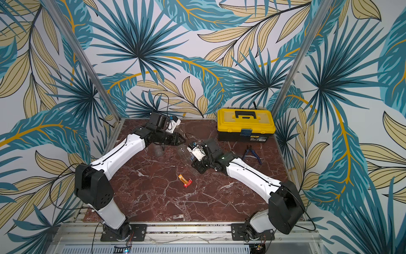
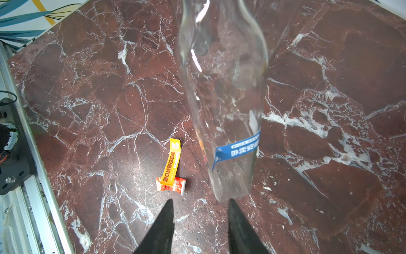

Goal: Remove the label from the bottle
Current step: Tear open the label from the bottle.

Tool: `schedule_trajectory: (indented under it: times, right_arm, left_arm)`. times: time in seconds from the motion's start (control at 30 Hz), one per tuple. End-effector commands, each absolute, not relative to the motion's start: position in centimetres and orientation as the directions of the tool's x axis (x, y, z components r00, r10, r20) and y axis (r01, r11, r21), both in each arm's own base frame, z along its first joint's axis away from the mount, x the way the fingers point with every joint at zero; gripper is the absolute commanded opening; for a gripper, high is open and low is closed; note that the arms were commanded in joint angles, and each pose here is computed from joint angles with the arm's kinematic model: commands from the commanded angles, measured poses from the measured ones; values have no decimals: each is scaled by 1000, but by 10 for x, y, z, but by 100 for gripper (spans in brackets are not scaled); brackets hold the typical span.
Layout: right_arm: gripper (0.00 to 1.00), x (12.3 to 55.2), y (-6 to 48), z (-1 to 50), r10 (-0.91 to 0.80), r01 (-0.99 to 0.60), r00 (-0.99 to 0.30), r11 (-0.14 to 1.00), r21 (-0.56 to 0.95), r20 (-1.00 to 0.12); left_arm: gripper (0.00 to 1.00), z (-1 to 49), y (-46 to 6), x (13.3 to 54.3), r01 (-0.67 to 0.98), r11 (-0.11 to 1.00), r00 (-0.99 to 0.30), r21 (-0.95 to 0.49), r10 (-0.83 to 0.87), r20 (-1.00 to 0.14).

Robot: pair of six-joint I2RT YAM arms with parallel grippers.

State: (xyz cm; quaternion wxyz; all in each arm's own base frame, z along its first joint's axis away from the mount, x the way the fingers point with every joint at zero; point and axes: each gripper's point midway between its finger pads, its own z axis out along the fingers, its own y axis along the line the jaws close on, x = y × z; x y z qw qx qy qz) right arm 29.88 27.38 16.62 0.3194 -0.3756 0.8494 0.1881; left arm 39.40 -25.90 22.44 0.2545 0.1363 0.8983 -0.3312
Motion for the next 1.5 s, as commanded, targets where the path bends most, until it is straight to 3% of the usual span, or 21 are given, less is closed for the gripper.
schedule_trajectory:
  times: [0.0,0.27,0.57,1.47]
  right_arm:
    - [42,302,283,164,-533,-766,-498,640,59,-684]
    - [39,319,287,153,-530,-738,-514,674,33,-675]
    - [26,328,288,154,-521,-725,-506,689,11,-688]
    - [3,330,286,146,-518,-708,-523,706,7,-677]
  left_arm:
    - [0,230,-261,393,411,728,-842,-549,74,-534]
    - [0,230,-261,393,406,727,-846,-554,69,-529]
    - [0,230,-261,391,404,726,-847,-557,68,-527]
    - [0,230,-263,381,403,721,-852,-563,72,-519]
